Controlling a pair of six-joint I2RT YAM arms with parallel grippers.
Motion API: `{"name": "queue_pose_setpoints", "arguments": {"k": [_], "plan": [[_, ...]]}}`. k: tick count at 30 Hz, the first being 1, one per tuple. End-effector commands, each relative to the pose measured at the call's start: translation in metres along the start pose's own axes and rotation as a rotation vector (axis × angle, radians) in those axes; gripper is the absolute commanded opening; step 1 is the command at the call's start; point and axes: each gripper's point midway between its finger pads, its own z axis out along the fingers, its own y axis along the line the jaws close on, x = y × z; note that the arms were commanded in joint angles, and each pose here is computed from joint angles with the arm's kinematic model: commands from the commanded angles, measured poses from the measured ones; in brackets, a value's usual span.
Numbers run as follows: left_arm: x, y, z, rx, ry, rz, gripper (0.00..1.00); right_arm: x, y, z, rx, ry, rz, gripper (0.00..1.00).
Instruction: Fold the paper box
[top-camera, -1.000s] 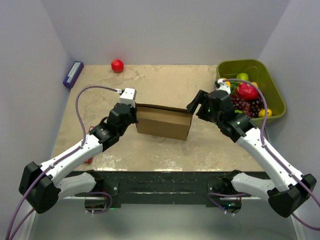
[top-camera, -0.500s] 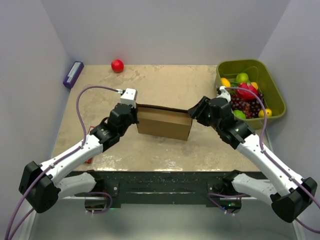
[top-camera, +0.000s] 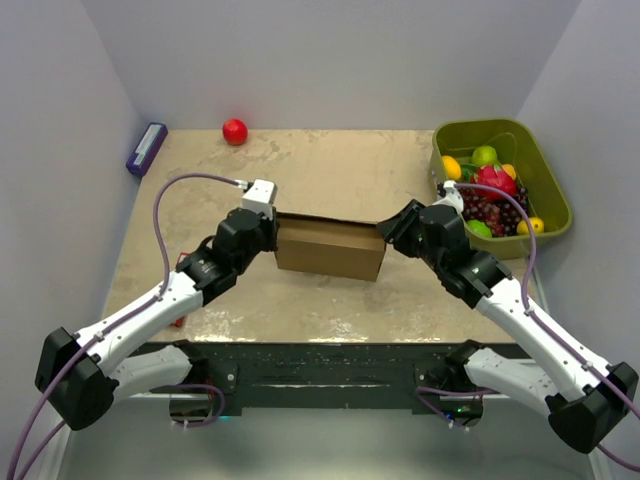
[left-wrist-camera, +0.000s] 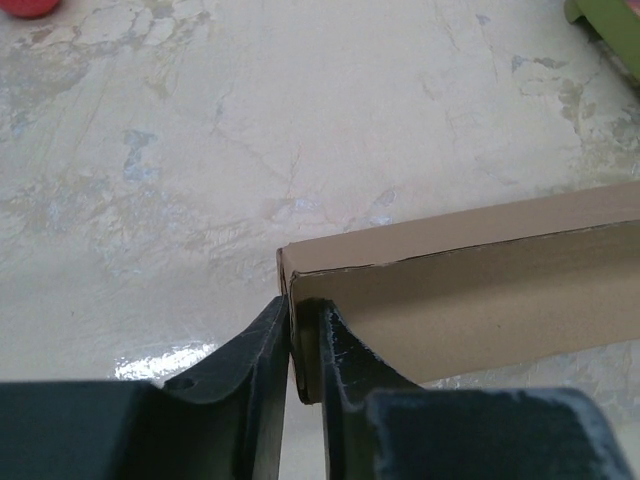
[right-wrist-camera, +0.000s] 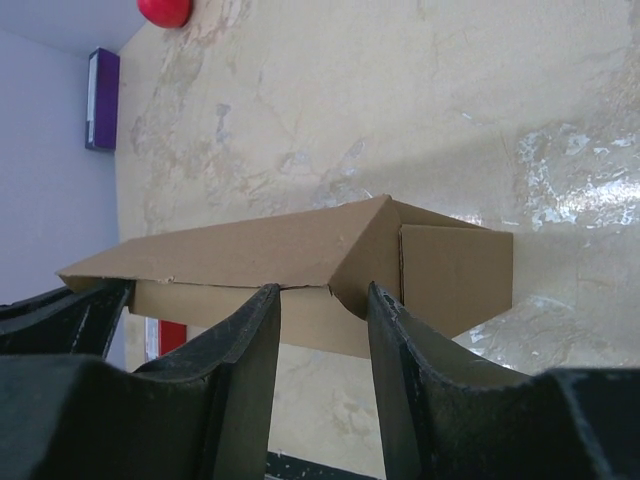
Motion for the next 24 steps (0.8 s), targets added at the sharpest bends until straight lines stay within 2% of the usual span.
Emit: {"name": "queue_pose_setpoints", "arguments": {"k": [1, 3, 18, 24], "plan": [[0.055, -0.014, -0.012, 0.100, 0.200, 0.068, 0.30, 0.011, -0.026, 0.004, 0.098, 0.014, -0.015, 0.41], [0.050, -0.015, -0.014, 0.110, 0.190, 0.064, 0.38, 0.011, -0.025, 0.004, 0.097, 0.011, -0.013, 0.41], [0.019, -0.031, -0.041, 0.205, 0.142, -0.011, 0.75, 0.007, -0.022, 0.007, 0.093, -0.007, -0.017, 0.42], [0.008, -0.033, -0.054, 0.216, 0.153, -0.066, 0.77, 0.008, -0.022, 0.007, 0.090, -0.004, -0.026, 0.42]]}}
